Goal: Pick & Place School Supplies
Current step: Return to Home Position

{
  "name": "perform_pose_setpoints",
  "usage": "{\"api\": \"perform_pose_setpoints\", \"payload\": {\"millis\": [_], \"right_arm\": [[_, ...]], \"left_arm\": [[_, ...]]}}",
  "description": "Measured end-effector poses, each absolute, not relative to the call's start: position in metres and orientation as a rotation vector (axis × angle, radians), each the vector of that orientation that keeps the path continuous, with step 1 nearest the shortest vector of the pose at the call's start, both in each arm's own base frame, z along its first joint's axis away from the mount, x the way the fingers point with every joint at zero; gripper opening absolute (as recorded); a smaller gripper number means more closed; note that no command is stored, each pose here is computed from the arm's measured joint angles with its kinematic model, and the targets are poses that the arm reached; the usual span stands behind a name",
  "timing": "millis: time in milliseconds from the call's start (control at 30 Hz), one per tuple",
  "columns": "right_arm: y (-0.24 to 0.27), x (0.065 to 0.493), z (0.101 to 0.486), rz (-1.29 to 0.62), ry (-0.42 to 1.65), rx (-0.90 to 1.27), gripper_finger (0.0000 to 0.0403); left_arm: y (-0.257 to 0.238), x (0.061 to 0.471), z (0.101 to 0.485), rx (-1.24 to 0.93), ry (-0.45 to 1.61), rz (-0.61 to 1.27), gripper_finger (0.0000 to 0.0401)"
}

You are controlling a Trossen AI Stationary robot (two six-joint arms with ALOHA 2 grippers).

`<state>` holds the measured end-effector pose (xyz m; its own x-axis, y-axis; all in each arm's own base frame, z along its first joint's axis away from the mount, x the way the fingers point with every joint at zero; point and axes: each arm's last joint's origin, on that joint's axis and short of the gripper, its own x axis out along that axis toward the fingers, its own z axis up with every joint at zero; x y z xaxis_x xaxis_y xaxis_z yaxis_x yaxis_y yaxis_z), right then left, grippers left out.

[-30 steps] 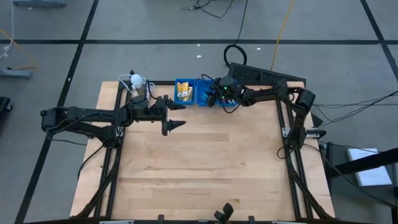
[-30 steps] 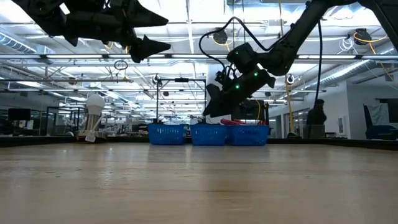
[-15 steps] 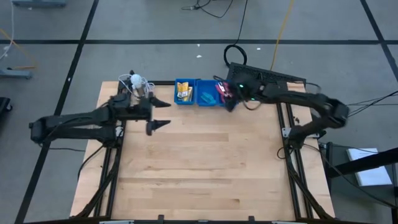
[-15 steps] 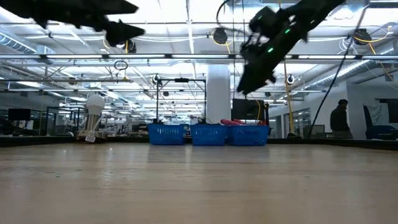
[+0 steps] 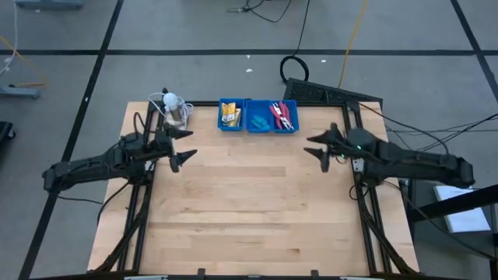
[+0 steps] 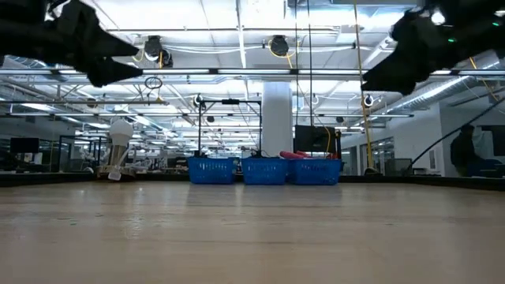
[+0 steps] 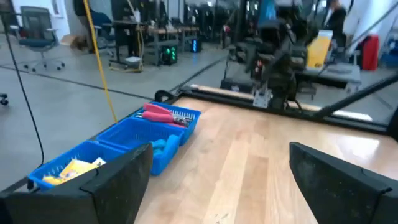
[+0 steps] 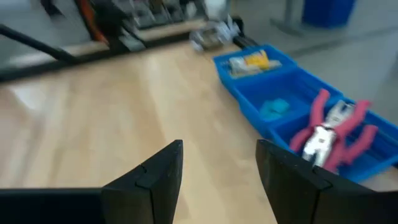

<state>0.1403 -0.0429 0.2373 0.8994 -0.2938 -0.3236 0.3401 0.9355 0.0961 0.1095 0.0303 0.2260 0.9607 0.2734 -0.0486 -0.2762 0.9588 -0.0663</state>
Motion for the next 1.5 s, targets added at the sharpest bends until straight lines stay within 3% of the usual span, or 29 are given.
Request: {"api": "perform_pose_setpoints", "payload": {"millis": [200, 467, 767, 967, 1500], "right_arm": [[-0.025, 0.111, 0.214, -0.286, 0.182, 0.199, 0.0196], [-0.014, 0.092, 0.205, -0.220, 0.035, 0.143, 0.0196], [-0.005, 0.096, 0.169, -0.084, 0.035, 0.149, 0.0196], [0.003, 0.098, 0.176, 0.052, -0.079, 0.080, 0.0196], [0.005, 0.099, 0.169, 0.071, -0.015, 0.040, 0.0196]], "left_arm": [[0.027, 0.097, 0.200, -0.092, 0.011, 0.298, 0.0371], [0.026, 0.083, 0.195, -0.089, 0.026, 0.364, 0.0386], [0.026, 0.083, 0.194, -0.102, 0.028, 0.385, 0.0376], [0.026, 0.083, 0.195, -0.110, 0.021, 0.376, 0.0370], [0.026, 0.083, 0.195, -0.078, 0.023, 0.375, 0.0384]]}}
